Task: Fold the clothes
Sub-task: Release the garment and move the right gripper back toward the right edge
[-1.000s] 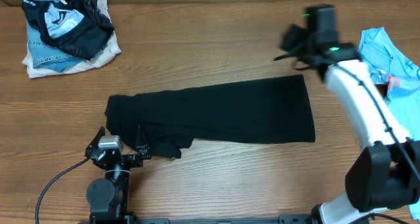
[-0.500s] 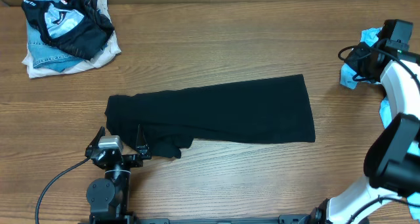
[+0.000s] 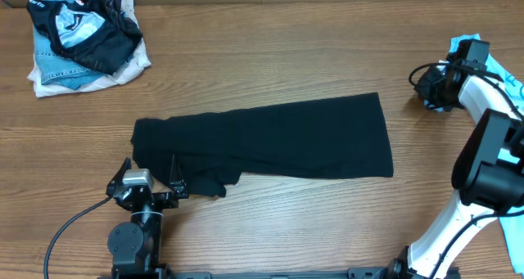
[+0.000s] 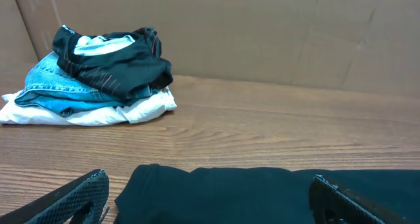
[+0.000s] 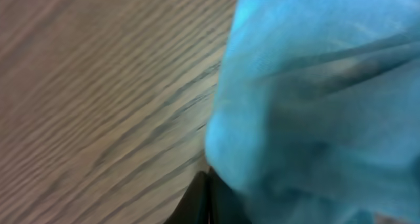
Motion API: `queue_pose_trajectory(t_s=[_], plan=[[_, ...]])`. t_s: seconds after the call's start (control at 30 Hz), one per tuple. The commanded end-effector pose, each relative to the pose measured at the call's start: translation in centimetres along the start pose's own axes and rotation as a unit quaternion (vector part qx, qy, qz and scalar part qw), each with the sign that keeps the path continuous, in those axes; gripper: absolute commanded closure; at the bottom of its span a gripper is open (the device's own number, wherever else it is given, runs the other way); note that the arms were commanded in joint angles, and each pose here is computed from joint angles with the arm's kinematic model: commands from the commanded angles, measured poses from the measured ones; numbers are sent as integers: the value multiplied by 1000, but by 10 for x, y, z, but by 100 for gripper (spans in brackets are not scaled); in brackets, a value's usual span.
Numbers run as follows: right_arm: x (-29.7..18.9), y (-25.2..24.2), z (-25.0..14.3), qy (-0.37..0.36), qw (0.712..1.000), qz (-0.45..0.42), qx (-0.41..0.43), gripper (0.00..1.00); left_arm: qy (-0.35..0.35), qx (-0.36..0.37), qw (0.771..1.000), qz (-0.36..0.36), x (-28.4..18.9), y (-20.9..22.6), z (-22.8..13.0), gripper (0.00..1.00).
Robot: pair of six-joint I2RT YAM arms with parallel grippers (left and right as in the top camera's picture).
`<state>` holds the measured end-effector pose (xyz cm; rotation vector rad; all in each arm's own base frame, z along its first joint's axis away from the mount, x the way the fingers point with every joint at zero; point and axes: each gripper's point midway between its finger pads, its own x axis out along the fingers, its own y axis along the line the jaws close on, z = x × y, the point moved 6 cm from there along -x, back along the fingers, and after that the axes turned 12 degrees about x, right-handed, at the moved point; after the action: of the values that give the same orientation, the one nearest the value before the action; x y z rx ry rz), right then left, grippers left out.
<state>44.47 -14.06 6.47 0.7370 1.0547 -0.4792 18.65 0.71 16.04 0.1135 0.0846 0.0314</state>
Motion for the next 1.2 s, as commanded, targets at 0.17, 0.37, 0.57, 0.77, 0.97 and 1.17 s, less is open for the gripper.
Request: queue_pose_trajectory(t_s=[0.17, 0.37, 0.57, 0.77, 0.97, 1.17], plan=[[16, -17, 10, -38, 997, -62, -15, 96, -3, 4, 1000, -1, 0, 0, 0, 0], [31, -30, 19, -58, 995, -74, -13, 96, -3, 4, 1000, -1, 0, 0, 0, 0], [40, -68, 36, -87, 989, -117, 17, 96, -3, 4, 1000, -1, 0, 0, 0, 0], [28, -113, 63, -122, 982, -139, 41, 96, -3, 4, 1000, -1, 0, 0, 0, 0], [11, -127, 91, -150, 977, -139, 59, 92, -3, 4, 1000, -1, 0, 0, 0, 0], [-29, -103, 128, -173, 975, -129, 58, 86, -3, 4, 1000, -1, 0, 0, 0, 0]])
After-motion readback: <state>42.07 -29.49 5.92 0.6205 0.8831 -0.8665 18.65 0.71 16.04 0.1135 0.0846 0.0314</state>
